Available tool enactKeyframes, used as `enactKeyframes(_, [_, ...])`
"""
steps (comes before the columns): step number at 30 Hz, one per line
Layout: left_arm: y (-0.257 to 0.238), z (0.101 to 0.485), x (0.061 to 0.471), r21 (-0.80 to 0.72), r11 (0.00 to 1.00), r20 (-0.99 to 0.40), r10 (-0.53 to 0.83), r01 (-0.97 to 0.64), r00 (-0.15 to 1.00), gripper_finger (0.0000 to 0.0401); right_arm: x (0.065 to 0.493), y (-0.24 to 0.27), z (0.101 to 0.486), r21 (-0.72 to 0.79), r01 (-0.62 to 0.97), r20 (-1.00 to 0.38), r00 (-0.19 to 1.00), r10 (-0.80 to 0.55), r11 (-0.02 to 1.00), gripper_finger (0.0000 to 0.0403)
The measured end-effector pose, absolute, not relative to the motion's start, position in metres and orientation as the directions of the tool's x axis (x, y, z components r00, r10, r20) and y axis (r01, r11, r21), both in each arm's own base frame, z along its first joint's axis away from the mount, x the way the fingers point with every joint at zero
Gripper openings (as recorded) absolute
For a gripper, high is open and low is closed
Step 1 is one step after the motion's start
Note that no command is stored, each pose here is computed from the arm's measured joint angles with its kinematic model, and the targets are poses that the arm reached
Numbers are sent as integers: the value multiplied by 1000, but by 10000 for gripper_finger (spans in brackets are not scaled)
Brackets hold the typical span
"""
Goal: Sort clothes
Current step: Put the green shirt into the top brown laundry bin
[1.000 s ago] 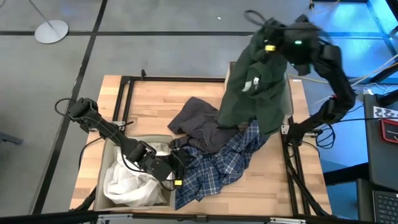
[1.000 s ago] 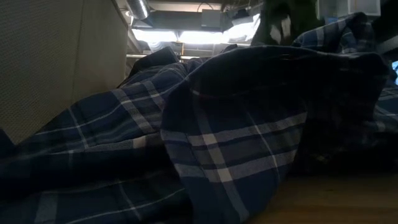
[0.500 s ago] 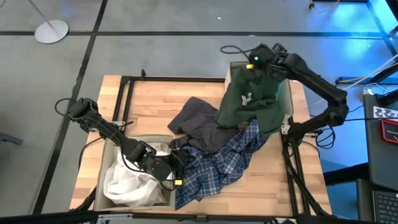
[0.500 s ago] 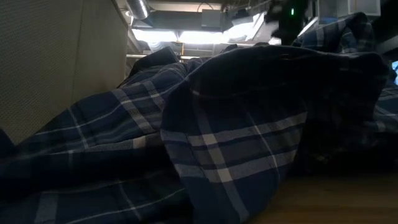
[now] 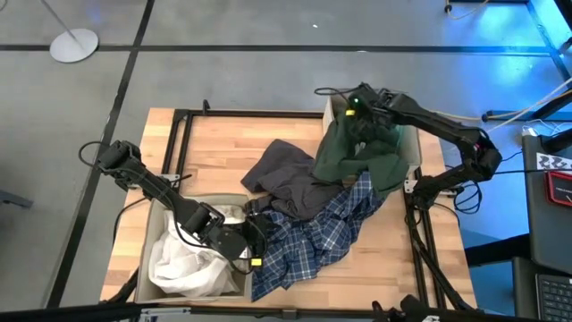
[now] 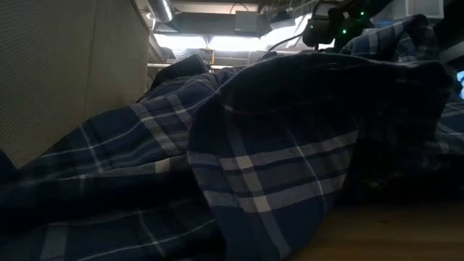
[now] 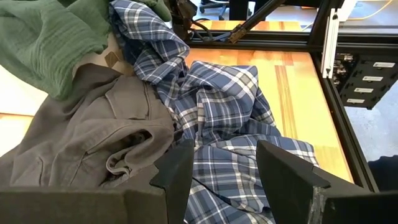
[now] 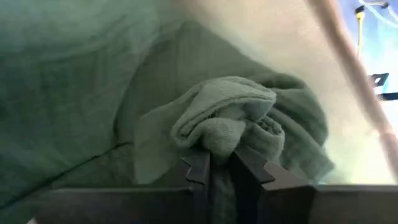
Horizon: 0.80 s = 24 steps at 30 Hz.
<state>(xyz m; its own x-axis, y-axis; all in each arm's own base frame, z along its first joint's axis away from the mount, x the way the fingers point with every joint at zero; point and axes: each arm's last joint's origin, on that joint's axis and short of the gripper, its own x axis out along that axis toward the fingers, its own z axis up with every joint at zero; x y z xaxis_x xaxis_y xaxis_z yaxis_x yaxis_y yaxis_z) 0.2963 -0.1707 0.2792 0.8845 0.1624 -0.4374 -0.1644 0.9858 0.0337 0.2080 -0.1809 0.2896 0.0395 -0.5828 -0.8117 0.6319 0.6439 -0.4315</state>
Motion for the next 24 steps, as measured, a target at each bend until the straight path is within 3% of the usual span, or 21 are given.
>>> enactKeyframes(6, [-171, 279, 296, 48, 986, -437, 162, -157, 884, 166, 207, -182, 289, -451, 672, -793, 0, -609, 587, 76])
enactKeyframes(11, [-170, 279, 297, 48, 986, -437, 164, -159, 884, 166, 208, -182, 303, -435, 692, -791, 11, -612, 576, 134])
enactKeyframes(18, [-170, 279, 297, 46, 986, -437, 164, -160, 884, 166, 203, -178, 355, -433, 702, -773, 34, -634, 566, 214])
enactKeyframes(24, [-170, 279, 297, 51, 986, -437, 164, -157, 884, 166, 193, -164, 402, -269, 749, -811, 164, -562, 606, 236])
